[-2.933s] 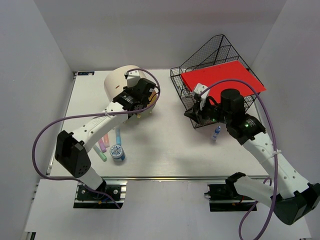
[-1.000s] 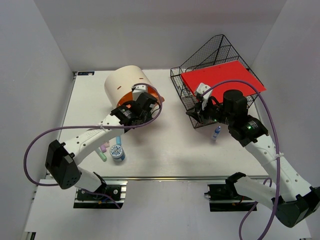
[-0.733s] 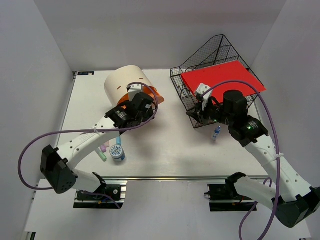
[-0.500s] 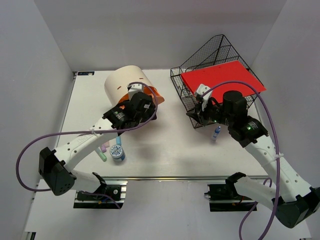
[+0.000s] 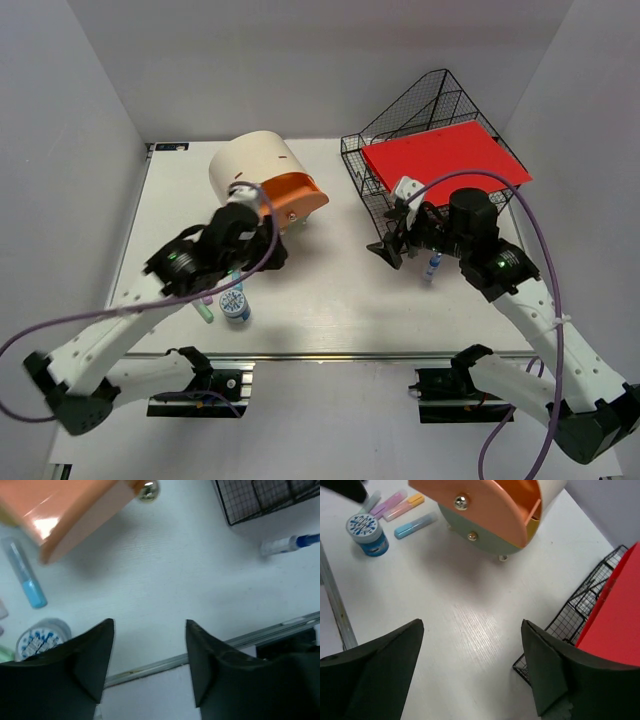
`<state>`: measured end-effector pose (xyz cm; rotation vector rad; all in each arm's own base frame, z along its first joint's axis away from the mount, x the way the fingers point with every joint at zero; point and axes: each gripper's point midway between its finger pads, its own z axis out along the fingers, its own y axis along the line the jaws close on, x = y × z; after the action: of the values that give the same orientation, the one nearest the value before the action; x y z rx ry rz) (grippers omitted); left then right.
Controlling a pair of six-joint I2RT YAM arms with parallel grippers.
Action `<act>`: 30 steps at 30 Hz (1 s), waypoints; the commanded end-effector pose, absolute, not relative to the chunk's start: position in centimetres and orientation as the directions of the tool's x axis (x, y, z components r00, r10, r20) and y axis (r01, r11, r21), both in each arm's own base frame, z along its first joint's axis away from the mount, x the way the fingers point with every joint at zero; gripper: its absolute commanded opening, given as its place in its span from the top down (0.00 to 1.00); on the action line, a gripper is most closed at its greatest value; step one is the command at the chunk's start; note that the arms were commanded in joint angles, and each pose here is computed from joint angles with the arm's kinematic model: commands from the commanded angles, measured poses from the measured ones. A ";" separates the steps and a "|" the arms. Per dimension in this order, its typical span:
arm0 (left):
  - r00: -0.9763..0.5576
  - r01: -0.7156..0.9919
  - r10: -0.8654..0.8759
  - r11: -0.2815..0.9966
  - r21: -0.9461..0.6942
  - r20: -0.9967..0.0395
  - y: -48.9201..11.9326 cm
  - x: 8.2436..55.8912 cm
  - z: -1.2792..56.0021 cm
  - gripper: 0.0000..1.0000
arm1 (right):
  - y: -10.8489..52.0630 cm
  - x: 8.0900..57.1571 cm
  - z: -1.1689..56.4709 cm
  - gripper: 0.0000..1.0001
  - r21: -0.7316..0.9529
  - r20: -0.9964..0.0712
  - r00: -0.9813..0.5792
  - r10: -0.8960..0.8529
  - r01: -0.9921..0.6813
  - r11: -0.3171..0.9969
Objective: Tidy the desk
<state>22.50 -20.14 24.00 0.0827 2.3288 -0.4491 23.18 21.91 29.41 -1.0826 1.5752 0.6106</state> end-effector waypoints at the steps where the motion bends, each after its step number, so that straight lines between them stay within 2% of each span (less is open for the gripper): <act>1: -0.730 0.064 -0.138 0.961 -0.268 -0.670 -14.8 19.0 23.8 0.35 | 22.6 22.0 30.1 0.14 -0.203 -0.946 0.085 -0.313 -0.908 0.366; 4: -0.751 -0.074 -0.188 0.976 -0.203 -0.632 -11.3 17.2 21.3 0.35 | 23.4 21.7 29.2 0.27 -0.155 -0.947 0.048 -0.317 -0.933 0.324; 5: -0.766 -0.097 -0.186 0.980 -0.176 -0.615 -10.6 16.5 19.8 0.33 | 23.9 21.9 28.8 0.43 -0.135 -0.944 0.029 -0.327 -0.942 0.307; 8: -0.767 -0.155 -0.217 0.976 -0.154 -0.604 -9.2 15.7 18.3 0.24 | 24.8 22.1 27.9 0.81 -0.083 -0.935 -0.022 -0.354 -0.956 0.280; 9: -0.781 -0.179 -0.209 0.978 -0.110 -0.589 -8.5 15.4 17.1 0.19 | 25.2 22.0 27.7 0.85 -0.073 -0.932 -0.031 -0.361 -0.960 0.272; 10: -0.784 -0.197 -0.211 0.976 -0.089 -0.583 -8.2 15.4 16.6 0.18 | 25.4 22.1 27.6 0.85 -0.069 -0.931 -0.036 -0.364 -0.960 0.270; 11: -0.789 -0.213 -0.197 0.976 -0.042 -0.582 -7.5 15.3 15.8 0.05 | 25.7 22.2 27.4 0.84 -0.062 -0.929 -0.042 -0.368 -0.961 0.268; 12: -0.800 -0.221 -0.192 0.975 -0.017 -0.568 -7.2 15.1 15.4 0.02 | 25.9 22.4 27.3 0.82 -0.060 -0.928 -0.046 -0.370 -0.961 0.270; 18: -0.814 -0.235 -0.186 0.972 0.020 -0.551 -8.4 16.6 13.9 0.02 | 25.9 22.6 26.7 0.71 -0.069 -0.928 -0.041 -0.369 -0.958 0.279; 23: -0.833 -0.247 -0.199 0.969 0.026 -0.516 -9.6 17.4 11.1 0.02 | 25.4 22.0 27.3 0.69 -0.100 -0.940 -0.004 -0.342 -0.954 0.284; 30: -0.802 -0.299 -0.259 0.954 -0.013 -0.538 -9.6 18.7 8.6 0.02 | 25.2 21.9 26.3 0.68 -0.103 -0.943 0.000 -0.334 -0.951 0.291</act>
<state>16.86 -8.79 8.34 -0.3059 2.6236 0.1764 21.59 24.93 25.88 -1.2387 1.5848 0.7626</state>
